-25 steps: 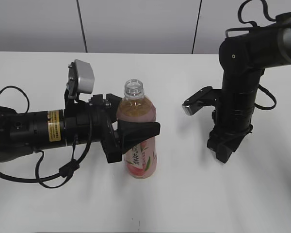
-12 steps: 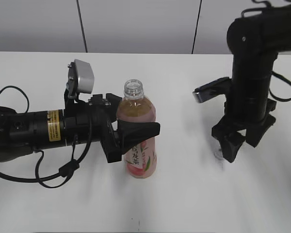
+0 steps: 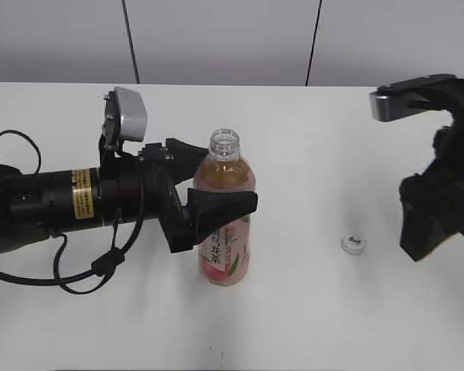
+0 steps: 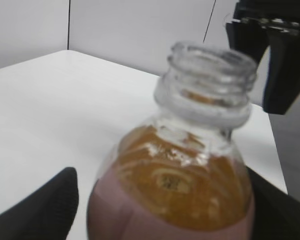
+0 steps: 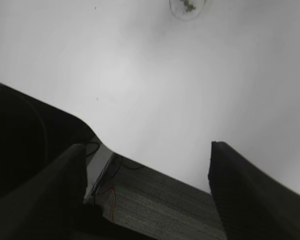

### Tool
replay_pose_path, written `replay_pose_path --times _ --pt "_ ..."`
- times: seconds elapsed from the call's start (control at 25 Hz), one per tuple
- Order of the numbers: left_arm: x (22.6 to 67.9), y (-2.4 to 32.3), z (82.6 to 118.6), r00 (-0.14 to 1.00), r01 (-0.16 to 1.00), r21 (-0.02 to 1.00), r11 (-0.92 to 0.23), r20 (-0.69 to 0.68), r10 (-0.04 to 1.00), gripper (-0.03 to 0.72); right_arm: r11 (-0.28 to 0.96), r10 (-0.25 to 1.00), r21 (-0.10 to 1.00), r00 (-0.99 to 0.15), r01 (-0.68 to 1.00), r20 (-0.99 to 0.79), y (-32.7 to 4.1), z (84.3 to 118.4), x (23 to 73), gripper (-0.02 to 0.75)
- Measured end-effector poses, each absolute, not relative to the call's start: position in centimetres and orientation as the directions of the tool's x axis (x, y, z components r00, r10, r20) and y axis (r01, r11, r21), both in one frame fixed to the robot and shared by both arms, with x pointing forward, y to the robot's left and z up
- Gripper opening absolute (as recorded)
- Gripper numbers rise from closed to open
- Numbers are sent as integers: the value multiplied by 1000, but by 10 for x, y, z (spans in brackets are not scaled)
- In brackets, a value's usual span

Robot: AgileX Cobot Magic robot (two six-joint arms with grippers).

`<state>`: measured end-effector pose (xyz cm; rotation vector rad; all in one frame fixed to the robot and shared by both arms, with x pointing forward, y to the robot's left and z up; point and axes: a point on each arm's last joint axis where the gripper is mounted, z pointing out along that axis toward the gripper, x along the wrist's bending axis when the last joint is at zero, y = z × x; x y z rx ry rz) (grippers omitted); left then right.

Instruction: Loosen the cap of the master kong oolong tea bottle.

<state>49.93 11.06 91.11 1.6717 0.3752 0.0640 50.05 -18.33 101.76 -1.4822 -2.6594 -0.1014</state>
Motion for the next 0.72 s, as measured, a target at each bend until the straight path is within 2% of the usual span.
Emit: replay_pose_path --times 0.12,0.32,0.56,0.72 --pt "500 111 920 945 184 980 -73 -156 286 573 526 844 20 -524 851 116 -195 1027 470 572" --pt "498 112 941 947 146 988 -46 -126 294 586 521 842 108 -531 847 99 -215 1039 420 572" --pt "495 114 965 951 110 994 -7 -103 293 586 516 841 170 -534 840 87 -236 1032 368 572" --pt "492 116 978 948 100 995 3 -97 303 587 496 841 317 -538 809 57 -247 1032 341 572"
